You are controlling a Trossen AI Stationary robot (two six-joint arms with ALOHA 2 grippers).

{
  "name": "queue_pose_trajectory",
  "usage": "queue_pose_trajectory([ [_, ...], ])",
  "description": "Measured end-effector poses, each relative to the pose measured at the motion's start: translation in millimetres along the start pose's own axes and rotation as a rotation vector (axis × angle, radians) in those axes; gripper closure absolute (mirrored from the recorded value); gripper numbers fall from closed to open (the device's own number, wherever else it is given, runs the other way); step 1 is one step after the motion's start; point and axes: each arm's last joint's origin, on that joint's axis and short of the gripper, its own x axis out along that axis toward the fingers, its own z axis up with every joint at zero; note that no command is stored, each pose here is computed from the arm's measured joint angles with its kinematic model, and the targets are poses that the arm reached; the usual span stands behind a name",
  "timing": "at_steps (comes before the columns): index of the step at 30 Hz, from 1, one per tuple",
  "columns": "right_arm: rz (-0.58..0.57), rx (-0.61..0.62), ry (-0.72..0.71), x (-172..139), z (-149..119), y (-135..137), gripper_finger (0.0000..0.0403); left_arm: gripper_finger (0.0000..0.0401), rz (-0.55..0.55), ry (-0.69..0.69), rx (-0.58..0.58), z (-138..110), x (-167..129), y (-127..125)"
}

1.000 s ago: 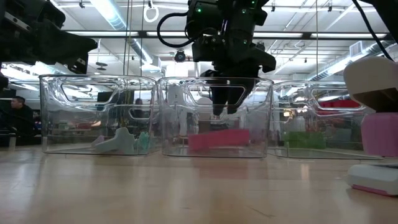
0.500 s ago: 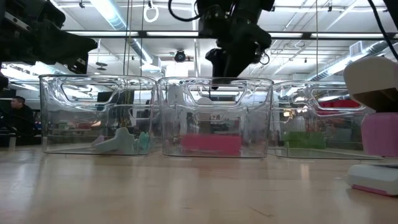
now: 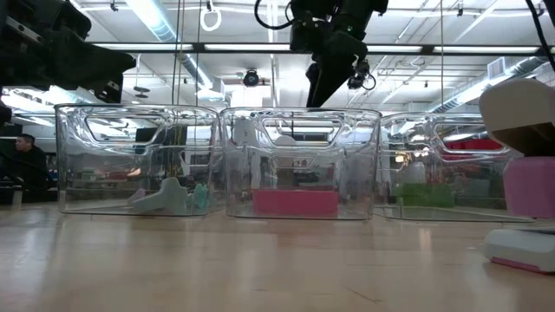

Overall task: Pick and place Stapler, Stapler remover, tape
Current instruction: Put the green tape into the middle transparent bin

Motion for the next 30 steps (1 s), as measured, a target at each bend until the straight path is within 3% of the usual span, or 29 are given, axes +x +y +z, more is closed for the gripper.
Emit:
queue_pose_trajectory([
  [19,-0.078,0.447,0.068,-7,-40,-70,0.0163,0.0376,0.000,0.000,0.000,0,0,0],
  [30,-0.099,0.497,0.058,-15,-47,-79,0.0163,0.0376,0.000,0.000,0.000,0,0,0],
])
